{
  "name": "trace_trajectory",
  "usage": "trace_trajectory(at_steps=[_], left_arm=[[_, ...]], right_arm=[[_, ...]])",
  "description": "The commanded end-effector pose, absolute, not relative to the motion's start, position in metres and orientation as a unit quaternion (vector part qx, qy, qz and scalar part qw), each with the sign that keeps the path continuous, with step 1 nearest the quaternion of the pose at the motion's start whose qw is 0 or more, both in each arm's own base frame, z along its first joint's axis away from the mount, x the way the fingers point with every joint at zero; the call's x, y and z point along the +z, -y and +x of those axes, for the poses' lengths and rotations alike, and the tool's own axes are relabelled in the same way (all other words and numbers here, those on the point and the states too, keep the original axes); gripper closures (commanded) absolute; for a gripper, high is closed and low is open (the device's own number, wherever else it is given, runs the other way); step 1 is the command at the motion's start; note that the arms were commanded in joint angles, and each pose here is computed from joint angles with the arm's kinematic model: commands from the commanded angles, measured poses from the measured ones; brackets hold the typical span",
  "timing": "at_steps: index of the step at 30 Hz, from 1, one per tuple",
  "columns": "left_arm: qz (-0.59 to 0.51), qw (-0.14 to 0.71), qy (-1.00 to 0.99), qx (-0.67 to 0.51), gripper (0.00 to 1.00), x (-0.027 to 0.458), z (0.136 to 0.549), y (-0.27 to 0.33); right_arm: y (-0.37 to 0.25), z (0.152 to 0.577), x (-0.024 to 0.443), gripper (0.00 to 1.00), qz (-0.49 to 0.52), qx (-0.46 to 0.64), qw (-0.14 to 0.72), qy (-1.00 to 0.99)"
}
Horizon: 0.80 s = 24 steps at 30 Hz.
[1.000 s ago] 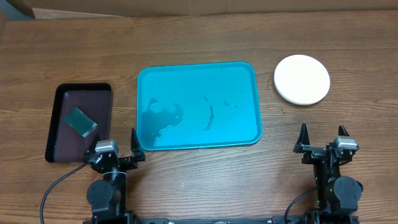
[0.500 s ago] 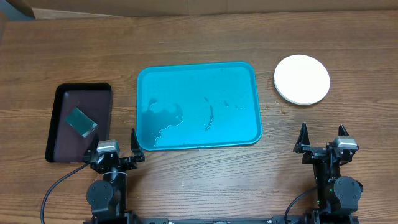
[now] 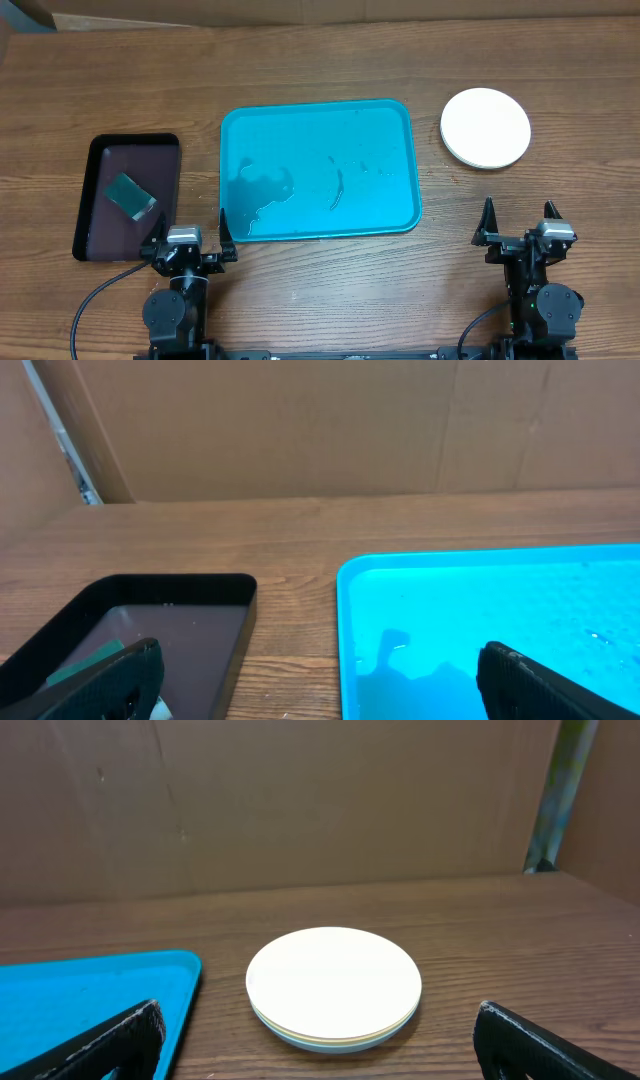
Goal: Clean dirty plates on tray and stack at the side
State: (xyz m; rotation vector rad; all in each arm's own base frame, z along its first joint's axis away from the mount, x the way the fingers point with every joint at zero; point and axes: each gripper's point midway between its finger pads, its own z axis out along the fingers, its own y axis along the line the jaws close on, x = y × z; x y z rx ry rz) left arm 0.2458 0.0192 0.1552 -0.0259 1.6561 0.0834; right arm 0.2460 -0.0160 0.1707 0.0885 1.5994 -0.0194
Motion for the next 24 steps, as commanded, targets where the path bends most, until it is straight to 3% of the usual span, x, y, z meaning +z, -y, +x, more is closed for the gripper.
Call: trace_trajectory(at_steps=[1, 24], left_arm=[[-0.008, 0.677, -0.734, 0.048, 0.00, 0.1555, 0.2452, -0.0208], [-0.073, 0.679, -0.730, 0.018, 0.00, 0.1556, 0.2444, -0.0284]], right_arm=[[0.0163, 0.2460, 0.1697, 0.00, 0.037, -0.011, 0.699, -0.714], [0.0163, 0.2460, 0.1697, 0.00, 0.037, -0.011, 0.699, -0.714]])
